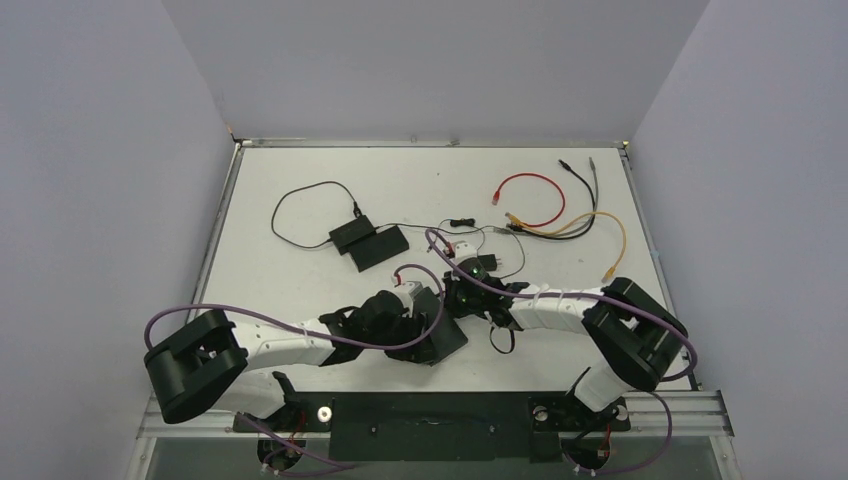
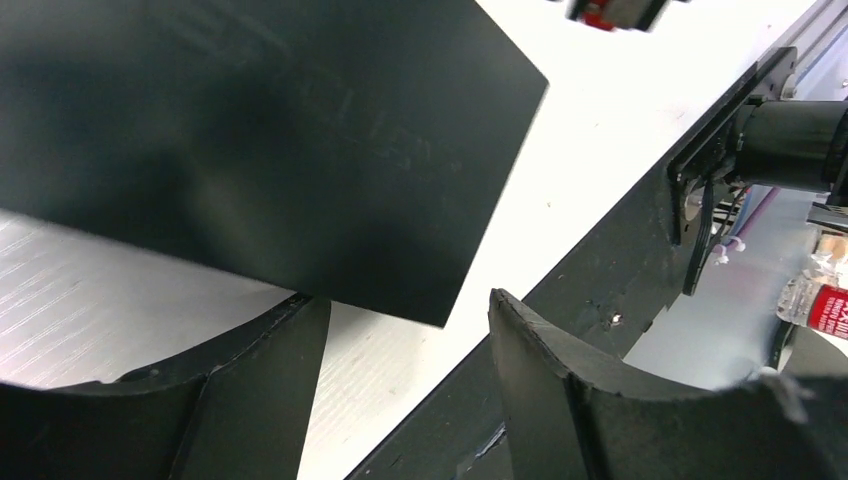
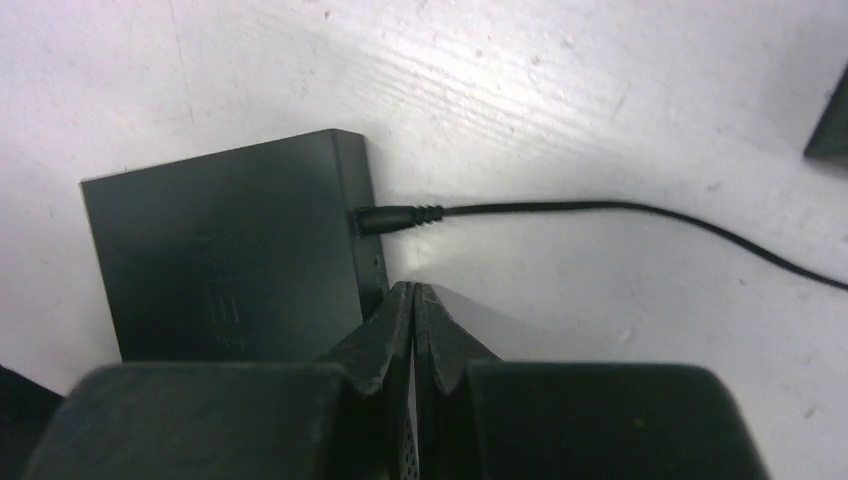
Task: Insert the plug into the switch port
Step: Adjust the switch port at the center of the board.
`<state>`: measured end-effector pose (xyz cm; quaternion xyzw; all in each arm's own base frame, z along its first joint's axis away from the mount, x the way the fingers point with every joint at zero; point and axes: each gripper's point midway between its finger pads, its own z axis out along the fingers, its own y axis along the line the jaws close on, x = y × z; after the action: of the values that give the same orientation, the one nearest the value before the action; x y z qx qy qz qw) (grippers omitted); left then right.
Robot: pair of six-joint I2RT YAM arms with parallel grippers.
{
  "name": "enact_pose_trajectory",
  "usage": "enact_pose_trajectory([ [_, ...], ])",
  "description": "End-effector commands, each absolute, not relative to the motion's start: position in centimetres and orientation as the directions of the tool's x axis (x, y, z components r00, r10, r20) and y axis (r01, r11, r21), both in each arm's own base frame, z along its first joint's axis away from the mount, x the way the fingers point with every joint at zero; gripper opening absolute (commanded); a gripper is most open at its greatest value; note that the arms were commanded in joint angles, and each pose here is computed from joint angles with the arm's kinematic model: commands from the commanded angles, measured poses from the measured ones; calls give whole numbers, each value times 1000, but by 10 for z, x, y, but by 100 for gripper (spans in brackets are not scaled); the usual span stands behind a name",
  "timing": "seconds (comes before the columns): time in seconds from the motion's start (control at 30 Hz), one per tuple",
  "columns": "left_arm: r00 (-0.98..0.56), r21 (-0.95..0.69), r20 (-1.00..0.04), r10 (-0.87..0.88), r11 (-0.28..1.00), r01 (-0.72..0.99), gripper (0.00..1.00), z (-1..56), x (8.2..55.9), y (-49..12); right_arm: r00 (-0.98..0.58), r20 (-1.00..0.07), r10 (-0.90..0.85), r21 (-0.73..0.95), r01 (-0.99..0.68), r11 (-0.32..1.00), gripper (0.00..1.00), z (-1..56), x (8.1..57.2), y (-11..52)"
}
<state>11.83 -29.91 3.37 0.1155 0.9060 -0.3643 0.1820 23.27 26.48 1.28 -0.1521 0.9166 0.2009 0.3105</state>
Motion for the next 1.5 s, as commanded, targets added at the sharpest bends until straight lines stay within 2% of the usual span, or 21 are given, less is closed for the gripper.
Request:
enact_pose_trajectory([
  [0.0,-873,-687,-487,19,610,396,57,69,136,-336,-735,-644,-211,303,-498,813,0,27,241,297],
  [0.23,-856,-713,-516,0,554,429,57,82,151,-368,-693,-633,-345,250,-604,757,0,38,265,319],
  [0.37,-842,-721,-539,-28,532,444,57,90,164,-385,-703,-645,-301,221,-549,806,0,47,283,296],
  [0.5,-832,-722,-554,-17,507,470,57,96,168,-396,-666,-695,-271,82,-448,890,0,72,302,253],
  [0.6,-831,-722,-556,9,490,488,57,101,164,-397,-622,-751,-222,60,-399,915,6,100,302,235],
  [0.8,-832,-729,-552,57,453,514,57,122,144,-386,-615,-775,-147,112,-362,925,7,107,280,216],
  [0.9,-811,-689,-583,50,500,525,58,131,145,-369,-619,-778,-108,157,-357,921,7,106,268,214],
  [1.0,-772,-582,-633,51,626,519,60,123,164,-345,-621,-780,-75,198,-359,912,4,99,253,210],
  [1.07,-744,-543,-667,45,654,527,61,132,176,-339,-625,-778,-58,221,-359,907,0,93,243,209],
  [1.2,-728,-529,-685,13,679,510,62,138,202,-331,-628,-776,-55,247,-384,890,0,84,219,213],
  [1.33,-751,-565,-659,-36,683,463,62,132,232,-324,-629,-775,-56,275,-416,867,0,77,195,218],
  [1.47,-746,-569,-664,-57,686,454,62,128,257,-325,-637,-771,-17,360,-457,813,0,73,175,229],
])
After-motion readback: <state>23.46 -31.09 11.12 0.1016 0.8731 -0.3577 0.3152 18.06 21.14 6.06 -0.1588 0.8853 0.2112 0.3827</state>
